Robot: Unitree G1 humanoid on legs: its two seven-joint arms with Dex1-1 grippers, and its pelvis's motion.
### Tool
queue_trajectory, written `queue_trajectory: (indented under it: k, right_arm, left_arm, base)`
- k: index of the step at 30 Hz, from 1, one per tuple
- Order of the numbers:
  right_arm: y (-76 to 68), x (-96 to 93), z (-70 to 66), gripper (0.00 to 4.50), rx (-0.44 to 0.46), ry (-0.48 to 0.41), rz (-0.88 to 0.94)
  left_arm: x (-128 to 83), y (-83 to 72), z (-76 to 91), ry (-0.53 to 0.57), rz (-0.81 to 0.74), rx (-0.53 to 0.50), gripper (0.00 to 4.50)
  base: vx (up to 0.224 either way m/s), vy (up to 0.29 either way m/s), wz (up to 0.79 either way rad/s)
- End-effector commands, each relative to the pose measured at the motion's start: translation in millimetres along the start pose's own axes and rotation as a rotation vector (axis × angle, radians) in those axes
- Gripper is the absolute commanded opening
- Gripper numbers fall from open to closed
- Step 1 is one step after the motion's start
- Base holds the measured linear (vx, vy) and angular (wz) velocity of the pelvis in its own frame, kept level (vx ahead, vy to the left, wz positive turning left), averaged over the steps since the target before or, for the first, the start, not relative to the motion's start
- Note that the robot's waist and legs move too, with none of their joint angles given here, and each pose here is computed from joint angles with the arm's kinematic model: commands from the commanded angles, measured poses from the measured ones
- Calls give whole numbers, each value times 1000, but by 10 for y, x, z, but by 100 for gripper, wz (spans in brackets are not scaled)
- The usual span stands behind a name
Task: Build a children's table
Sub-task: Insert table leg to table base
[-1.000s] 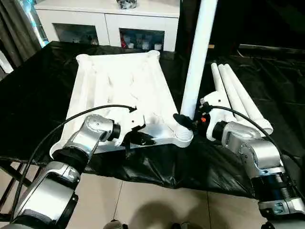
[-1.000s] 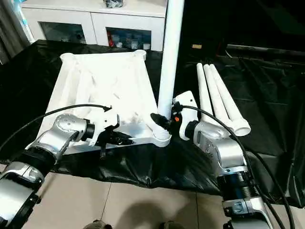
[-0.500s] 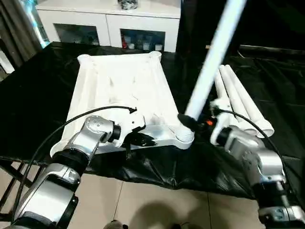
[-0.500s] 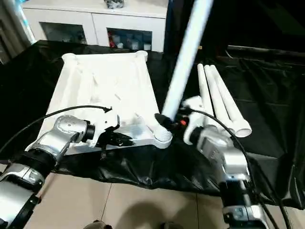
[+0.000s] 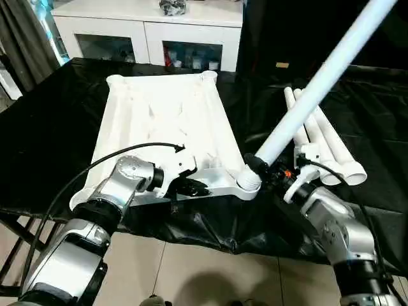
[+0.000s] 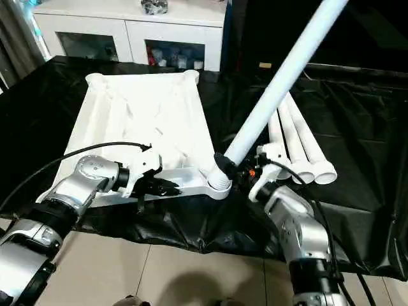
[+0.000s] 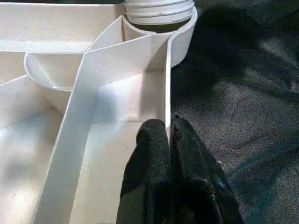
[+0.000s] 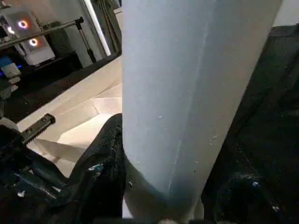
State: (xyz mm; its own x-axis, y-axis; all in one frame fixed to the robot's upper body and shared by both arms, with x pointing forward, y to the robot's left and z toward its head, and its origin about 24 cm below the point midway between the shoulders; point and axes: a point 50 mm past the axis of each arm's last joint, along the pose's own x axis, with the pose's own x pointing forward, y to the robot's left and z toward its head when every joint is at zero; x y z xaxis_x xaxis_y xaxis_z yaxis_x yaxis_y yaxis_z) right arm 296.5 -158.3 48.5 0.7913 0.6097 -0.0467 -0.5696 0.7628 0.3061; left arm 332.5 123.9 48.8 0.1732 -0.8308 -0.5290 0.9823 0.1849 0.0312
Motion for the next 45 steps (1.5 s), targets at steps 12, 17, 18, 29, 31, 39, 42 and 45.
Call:
queue_trajectory:
  k: [12,17,18,29,31,39,42,45]
  right_arm:
    - [142,67,-211,187,-229,263,107]
    - [180,91,-213,187,-255,301,180]
    - [190,91,-218,187,-261,317,203]
    - [228,-42,-282,187,-248,349,342]
    - [233,-47,-281,187,-247,339,356]
    - [256,-55,-279,187,-230,316,432]
    - [252,-52,-293,187,-228,322,440]
    - [244,-38,-321,186,-228,332,442]
  left_arm:
    - [-43,52,107,-22,22,52,0]
    - [-46,41,115,-10,3,70,0]
    - [-51,37,122,-10,-2,74,0]
    - [-160,17,204,-24,-64,117,0]
    - [-172,25,208,-25,-66,119,0]
    - [-235,65,225,-14,-86,125,0]
    - [-249,68,226,-9,-90,126,0]
    - [-255,57,221,-6,-104,125,0]
  base:
    - [0,0,0]
    - [0,0,0]
    - [0,0,0]
    - [0,0,0]
    - [0,0,0]
    - [0,0,0]
    - [0,0,0]
    - [0,0,0]
